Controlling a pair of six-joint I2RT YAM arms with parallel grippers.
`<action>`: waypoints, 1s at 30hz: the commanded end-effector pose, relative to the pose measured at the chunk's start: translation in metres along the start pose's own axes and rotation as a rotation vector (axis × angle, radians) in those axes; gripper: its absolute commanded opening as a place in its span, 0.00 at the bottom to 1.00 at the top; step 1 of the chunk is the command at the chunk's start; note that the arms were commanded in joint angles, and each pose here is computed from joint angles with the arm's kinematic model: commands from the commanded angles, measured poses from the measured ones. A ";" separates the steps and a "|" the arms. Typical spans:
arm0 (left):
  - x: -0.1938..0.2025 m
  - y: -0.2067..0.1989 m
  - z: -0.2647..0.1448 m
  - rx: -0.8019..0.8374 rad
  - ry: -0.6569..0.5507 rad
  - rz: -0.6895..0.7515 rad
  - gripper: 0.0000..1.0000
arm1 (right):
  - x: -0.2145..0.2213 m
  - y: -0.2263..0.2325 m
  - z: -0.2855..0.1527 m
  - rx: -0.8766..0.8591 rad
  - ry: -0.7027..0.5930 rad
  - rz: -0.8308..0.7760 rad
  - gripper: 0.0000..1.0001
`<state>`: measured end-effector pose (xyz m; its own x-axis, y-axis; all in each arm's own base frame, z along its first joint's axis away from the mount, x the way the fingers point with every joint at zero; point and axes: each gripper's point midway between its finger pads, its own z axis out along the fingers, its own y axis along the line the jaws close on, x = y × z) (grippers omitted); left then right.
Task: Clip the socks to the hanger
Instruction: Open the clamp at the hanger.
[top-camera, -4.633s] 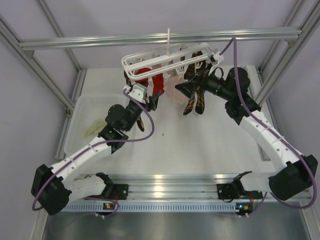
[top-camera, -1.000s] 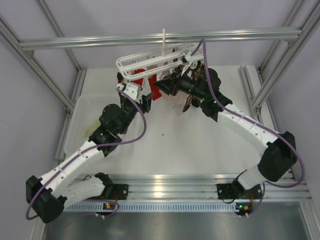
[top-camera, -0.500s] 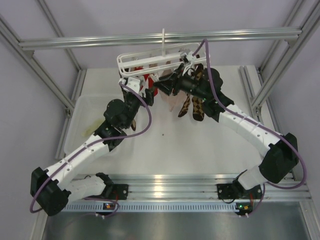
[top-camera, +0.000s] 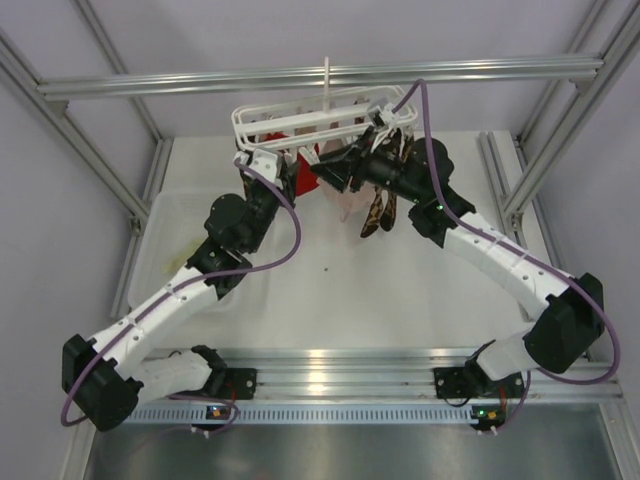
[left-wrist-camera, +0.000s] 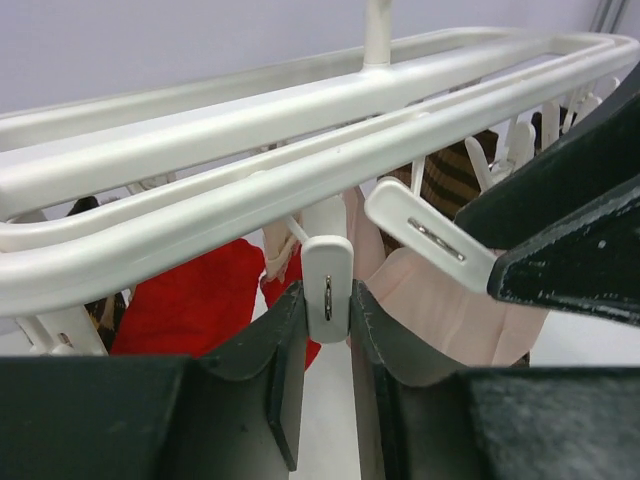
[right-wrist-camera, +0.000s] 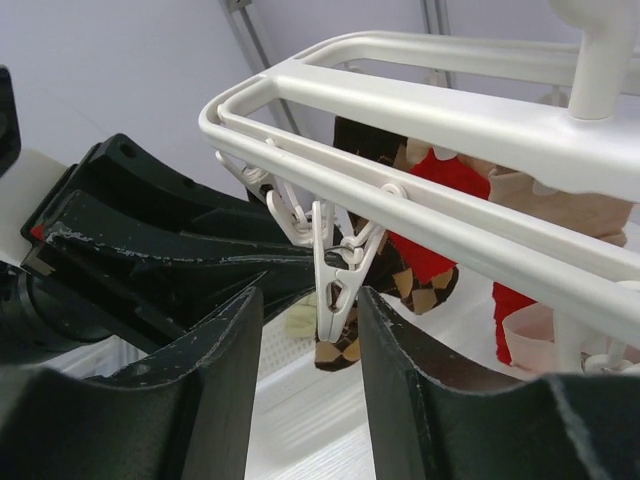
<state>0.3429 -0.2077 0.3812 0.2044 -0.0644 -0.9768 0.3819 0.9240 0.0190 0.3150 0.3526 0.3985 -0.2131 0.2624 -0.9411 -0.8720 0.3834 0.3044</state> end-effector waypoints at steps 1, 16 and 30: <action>-0.034 -0.006 -0.007 0.078 -0.068 -0.027 0.26 | -0.035 0.015 -0.011 -0.032 -0.089 -0.051 0.43; -0.019 -0.025 -0.027 0.286 0.000 0.040 0.00 | -0.065 0.058 -0.013 -0.233 -0.175 0.040 0.50; -0.016 -0.020 -0.027 0.259 0.020 0.054 0.00 | -0.042 0.013 -0.038 0.079 -0.078 -0.044 0.72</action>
<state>0.3130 -0.2143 0.3764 0.1826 0.0039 -0.9832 0.5791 0.8077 0.1108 0.2967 0.3350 0.4268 -0.2112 0.3218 -0.9229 -0.8712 0.3662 0.3270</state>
